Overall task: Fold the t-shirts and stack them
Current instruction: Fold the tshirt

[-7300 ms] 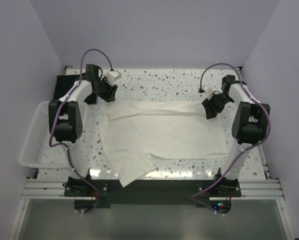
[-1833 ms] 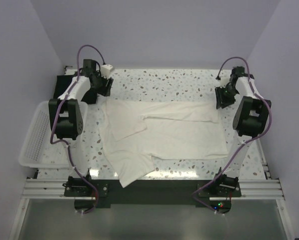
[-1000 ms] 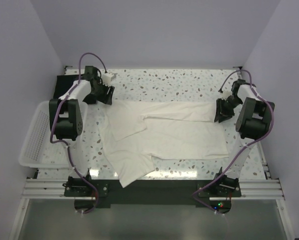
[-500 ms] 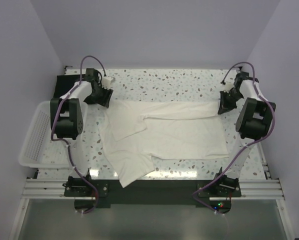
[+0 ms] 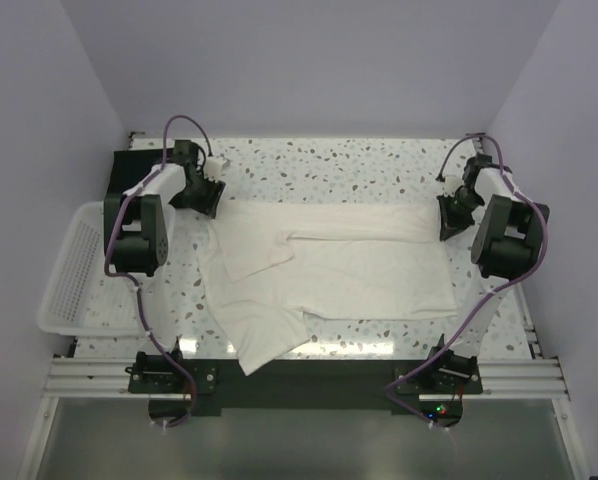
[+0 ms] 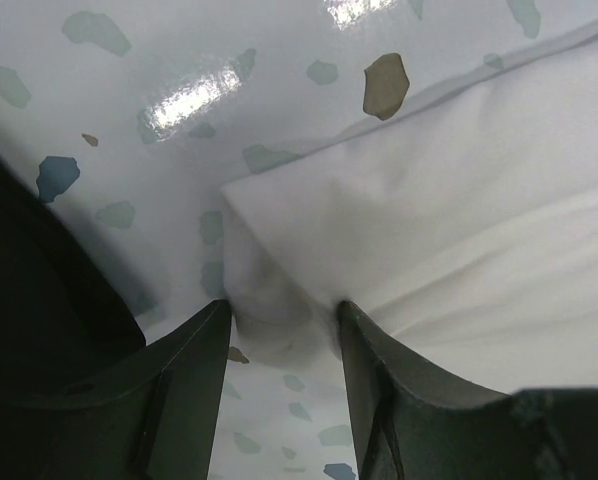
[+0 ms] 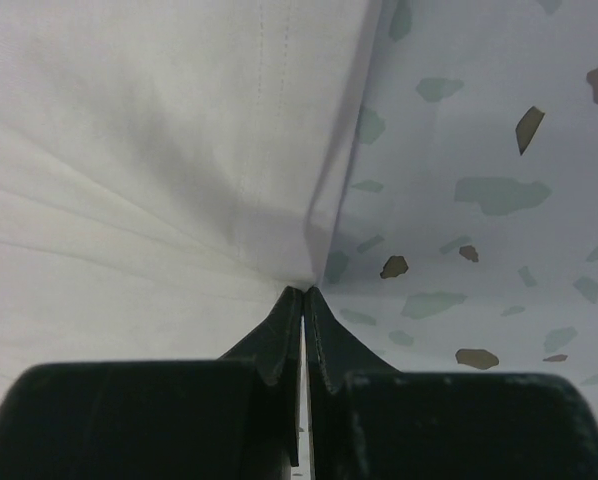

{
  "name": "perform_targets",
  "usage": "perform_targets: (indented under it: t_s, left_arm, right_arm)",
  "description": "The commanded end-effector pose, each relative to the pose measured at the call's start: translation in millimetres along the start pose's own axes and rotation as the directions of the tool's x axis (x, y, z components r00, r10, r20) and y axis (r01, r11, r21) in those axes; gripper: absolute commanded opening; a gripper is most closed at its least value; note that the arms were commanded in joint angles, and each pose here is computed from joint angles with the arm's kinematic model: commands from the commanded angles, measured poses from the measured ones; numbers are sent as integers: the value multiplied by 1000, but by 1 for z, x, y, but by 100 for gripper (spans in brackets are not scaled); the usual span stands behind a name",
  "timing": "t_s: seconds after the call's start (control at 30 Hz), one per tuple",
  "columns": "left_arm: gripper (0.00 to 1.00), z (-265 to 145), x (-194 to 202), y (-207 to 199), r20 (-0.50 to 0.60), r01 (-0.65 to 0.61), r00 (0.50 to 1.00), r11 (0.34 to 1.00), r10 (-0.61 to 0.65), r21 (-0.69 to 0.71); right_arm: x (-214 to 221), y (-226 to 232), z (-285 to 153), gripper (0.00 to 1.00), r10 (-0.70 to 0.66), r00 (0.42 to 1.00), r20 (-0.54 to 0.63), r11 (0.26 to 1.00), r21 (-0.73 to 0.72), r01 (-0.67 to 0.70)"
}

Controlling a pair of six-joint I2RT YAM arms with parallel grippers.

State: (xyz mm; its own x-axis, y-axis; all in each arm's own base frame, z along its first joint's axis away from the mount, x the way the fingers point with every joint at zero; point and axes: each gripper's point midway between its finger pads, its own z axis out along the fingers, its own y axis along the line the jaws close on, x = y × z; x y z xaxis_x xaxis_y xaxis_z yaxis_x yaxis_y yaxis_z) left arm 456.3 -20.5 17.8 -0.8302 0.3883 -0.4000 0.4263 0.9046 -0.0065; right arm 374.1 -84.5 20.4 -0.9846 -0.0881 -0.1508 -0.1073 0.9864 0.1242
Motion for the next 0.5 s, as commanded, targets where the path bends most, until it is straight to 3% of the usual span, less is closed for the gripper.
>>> perform_targets:
  t_s: [0.0,0.3,0.47]
  left_arm:
    - [52,-21,-30,11,112,22,994,999,-18,-28]
    - [55,-34,-80,17,209,17,978,1000,-16,-1]
    - [54,-28,-83,5,212,24,976,997,-39,75]
  right_arm:
    - [-13,-16,-5,0,-35,998,45,996,78,31]
    - [-17,-14,-9,0,-27,998,56,998,65,24]
    - [-16,-14,-10,0,-28,998,53,997,67,25]
